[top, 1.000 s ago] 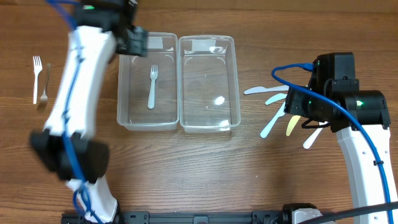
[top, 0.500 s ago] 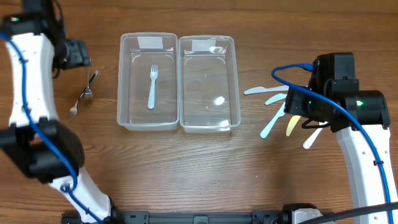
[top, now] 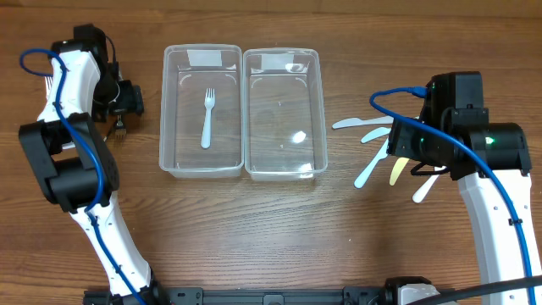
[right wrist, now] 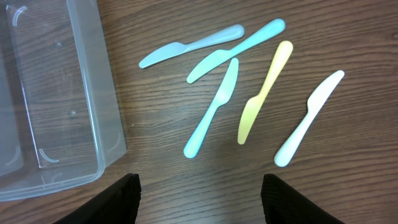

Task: Pack container
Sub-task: 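Return the left gripper to the forks and grasp a metal fork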

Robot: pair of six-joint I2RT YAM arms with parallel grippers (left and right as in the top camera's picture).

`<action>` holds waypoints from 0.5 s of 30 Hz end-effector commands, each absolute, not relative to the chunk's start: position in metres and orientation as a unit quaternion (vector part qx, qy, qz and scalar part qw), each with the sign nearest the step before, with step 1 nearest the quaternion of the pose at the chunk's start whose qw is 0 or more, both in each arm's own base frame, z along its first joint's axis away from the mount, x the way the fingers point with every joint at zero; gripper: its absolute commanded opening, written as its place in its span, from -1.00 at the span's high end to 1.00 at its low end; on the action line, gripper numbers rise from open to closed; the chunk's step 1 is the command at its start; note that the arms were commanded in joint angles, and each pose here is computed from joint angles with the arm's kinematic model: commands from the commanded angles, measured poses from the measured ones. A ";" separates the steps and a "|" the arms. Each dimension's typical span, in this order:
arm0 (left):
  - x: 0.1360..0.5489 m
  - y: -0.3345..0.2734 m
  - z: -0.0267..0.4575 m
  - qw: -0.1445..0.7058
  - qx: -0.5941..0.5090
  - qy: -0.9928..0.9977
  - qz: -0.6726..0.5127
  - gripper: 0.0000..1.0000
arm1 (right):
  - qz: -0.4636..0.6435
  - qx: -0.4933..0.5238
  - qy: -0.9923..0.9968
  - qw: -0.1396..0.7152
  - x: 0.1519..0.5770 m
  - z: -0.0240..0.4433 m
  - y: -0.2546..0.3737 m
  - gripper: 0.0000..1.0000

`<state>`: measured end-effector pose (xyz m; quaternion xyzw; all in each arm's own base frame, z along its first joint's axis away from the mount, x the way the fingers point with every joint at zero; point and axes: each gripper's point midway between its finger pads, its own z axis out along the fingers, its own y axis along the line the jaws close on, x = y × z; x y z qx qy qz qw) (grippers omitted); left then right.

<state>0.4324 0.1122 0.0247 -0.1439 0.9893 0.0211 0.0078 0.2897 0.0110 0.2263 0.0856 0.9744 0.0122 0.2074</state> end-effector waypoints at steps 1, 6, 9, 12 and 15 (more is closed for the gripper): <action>0.427 0.117 0.022 -0.004 -0.142 0.989 0.025 -0.51 | 0.014 0.087 0.969 0.230 0.292 0.240 0.010 -0.30; 0.411 0.128 0.030 -0.029 -0.130 0.990 0.052 -0.53 | 0.014 0.087 0.969 0.230 0.292 0.240 0.010 -0.30; 0.416 0.113 0.046 -0.001 -0.075 0.997 -0.017 -0.51 | 0.014 0.087 0.969 0.230 0.292 0.240 0.010 -0.30; 0.414 0.115 0.076 0.035 -0.034 0.998 -0.049 -0.60 | 0.014 0.087 0.970 0.228 0.291 0.240 0.010 -0.30; 0.405 0.138 0.107 0.067 -0.059 0.995 -0.046 -0.61 | 0.014 0.087 0.970 0.228 0.291 0.239 0.010 -0.30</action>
